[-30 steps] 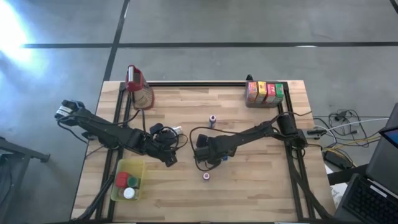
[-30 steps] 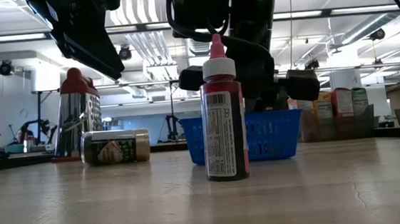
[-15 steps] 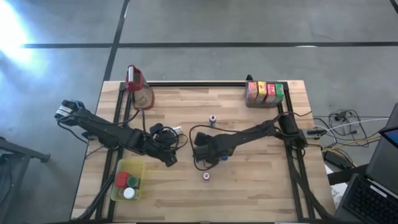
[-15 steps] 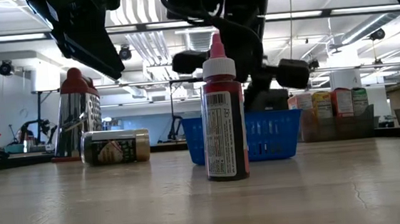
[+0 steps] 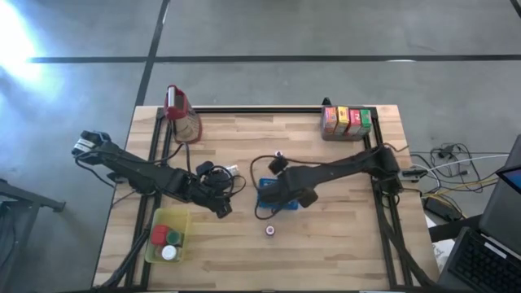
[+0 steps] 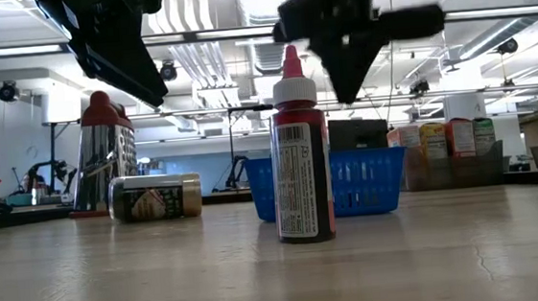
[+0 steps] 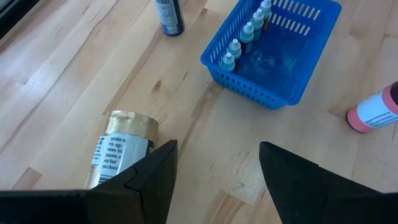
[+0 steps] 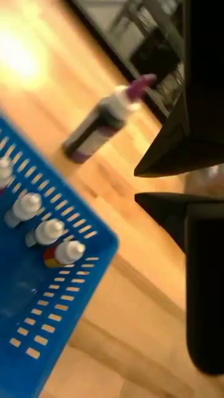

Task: Pick & Place Kitchen Items
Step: Put the large purple food coloring bottle into the blue bin

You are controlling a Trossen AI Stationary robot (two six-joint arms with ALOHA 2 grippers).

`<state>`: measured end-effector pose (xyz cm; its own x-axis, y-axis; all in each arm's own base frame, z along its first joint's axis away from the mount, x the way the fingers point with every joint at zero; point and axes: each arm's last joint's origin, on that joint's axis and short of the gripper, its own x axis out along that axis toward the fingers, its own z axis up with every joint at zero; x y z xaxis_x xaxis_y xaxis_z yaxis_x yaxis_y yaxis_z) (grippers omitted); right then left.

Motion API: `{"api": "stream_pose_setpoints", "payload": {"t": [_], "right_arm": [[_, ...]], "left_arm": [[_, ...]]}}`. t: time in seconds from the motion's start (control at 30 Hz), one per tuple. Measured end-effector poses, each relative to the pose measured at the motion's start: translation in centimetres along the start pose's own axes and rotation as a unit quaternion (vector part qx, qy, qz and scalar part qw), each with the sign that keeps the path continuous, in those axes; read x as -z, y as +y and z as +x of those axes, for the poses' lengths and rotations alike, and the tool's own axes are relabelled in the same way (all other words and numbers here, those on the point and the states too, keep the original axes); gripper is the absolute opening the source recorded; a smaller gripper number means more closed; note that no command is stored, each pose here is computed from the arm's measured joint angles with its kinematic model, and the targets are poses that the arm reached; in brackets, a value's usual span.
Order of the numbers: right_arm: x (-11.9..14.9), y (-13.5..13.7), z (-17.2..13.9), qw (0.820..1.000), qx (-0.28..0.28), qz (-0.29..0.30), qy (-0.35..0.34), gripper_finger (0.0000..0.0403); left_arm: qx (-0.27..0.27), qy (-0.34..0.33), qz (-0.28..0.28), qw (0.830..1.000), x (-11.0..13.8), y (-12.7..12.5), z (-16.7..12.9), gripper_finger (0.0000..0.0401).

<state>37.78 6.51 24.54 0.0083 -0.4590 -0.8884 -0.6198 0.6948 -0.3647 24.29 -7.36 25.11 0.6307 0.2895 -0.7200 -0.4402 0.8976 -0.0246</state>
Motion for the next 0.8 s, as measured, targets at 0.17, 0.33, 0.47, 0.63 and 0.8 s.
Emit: {"api": "stream_pose_setpoints", "payload": {"t": [0.17, 0.33, 0.47, 0.63, 0.8], "right_arm": [[2.9, 0.1, -2.4, 0.996, 0.014, 0.075, -0.036, 0.0012], [6.2, 0.4, -4.4, 0.981, 0.043, 0.148, -0.118, 0.0009], [8.7, 1.0, -5.1, 0.962, 0.073, 0.178, -0.192, 0.0009], [11.9, 2.2, -5.3, 0.925, 0.112, 0.226, -0.285, 0.0008], [14.4, 4.1, -4.4, 0.879, 0.116, 0.283, -0.366, 0.0008]], "left_arm": [[0.0, 0.0, 0.0, 1.0, 0.0, 0.0, 0.0, 0.0232], [0.002, -0.002, -0.002, 1.0, 0.0, 0.0, 0.0, 0.0232], [0.002, -0.002, -0.002, 1.0, 0.0, 0.0, 0.0, 0.0232], [0.002, -0.002, -0.002, 1.0, -0.1, 0.0, 0.0, 0.0232], [0.002, -0.003, -0.002, 1.0, -0.1, 0.0, 0.0, 0.0232]]}}
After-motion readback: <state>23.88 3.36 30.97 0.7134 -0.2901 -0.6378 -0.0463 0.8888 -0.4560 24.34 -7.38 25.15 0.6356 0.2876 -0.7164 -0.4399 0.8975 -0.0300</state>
